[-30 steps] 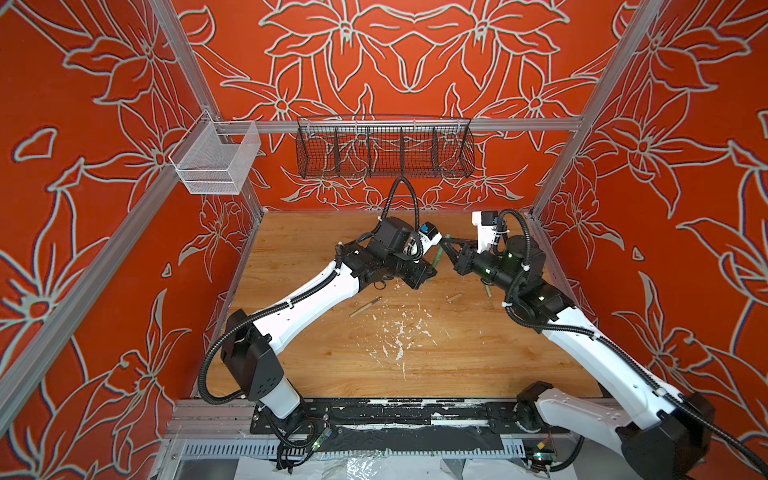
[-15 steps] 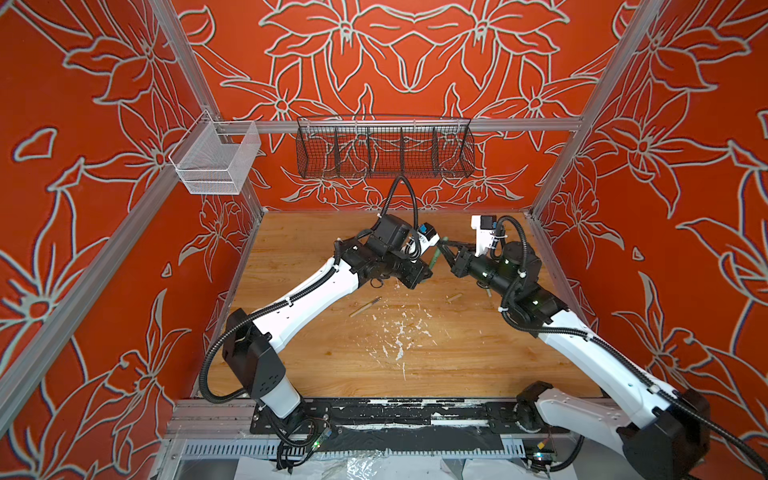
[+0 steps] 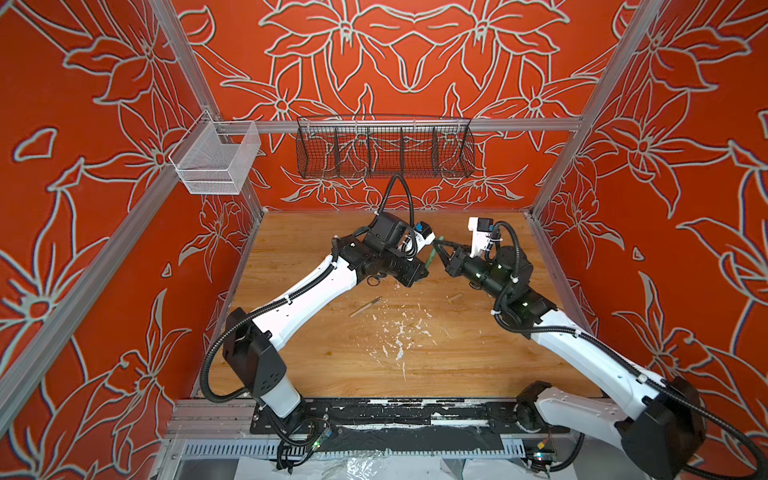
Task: Insert the pens into the pen caps
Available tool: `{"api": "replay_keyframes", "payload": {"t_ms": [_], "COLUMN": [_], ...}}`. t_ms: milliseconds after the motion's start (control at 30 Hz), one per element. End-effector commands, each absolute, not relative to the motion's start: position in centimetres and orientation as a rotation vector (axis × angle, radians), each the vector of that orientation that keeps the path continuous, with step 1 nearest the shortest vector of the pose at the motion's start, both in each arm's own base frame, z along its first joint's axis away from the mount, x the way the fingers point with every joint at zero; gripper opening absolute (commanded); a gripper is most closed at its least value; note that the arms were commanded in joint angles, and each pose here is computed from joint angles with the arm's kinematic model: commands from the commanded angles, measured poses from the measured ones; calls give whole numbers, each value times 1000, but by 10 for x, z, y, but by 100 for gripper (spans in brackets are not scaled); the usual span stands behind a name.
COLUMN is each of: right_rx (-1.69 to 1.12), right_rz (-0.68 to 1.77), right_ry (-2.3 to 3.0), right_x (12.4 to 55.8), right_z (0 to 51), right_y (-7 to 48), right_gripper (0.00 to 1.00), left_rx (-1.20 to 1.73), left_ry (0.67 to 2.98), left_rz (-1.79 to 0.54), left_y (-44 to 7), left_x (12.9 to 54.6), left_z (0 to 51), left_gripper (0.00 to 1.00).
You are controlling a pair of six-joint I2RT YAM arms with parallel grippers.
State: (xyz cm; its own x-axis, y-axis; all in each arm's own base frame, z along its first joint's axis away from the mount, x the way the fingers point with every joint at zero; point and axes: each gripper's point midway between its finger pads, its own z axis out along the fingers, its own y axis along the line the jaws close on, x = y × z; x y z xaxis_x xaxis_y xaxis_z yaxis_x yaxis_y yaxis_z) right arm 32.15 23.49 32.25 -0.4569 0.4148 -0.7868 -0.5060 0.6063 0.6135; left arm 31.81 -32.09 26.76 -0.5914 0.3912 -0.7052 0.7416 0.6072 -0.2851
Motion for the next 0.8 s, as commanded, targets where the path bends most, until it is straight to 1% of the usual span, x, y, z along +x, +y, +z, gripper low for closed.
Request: {"api": "replay_keyframes", "payload": {"t_ms": [0, 167, 367, 467, 567, 767], "right_rx": [-216, -227, -242, -307, -407, -508], "right_rz": [1162, 1178, 1280, 1253, 1162, 1177], "right_ry": [2235, 2250, 2252, 2294, 2359, 2431], "right_x": [259, 253, 245, 238, 230, 218], "right_z": [206, 202, 202, 205, 211, 219], "right_y": [268, 270, 279, 278, 271, 273], "right_gripper": [0, 0, 0, 0, 0, 0], "left_rx": [686, 680, 690, 745, 786, 785], "left_ry": [1671, 1662, 1626, 1607, 1602, 1616], "left_rz": [-786, -774, -809, -816, -825, -766], "left_y": [-324, -318, -315, -317, -318, -311], "left_x": [372, 373, 370, 362, 354, 356], "left_z": [430, 435, 444, 444, 440, 430], "left_gripper": [0, 0, 0, 0, 0, 0]}}
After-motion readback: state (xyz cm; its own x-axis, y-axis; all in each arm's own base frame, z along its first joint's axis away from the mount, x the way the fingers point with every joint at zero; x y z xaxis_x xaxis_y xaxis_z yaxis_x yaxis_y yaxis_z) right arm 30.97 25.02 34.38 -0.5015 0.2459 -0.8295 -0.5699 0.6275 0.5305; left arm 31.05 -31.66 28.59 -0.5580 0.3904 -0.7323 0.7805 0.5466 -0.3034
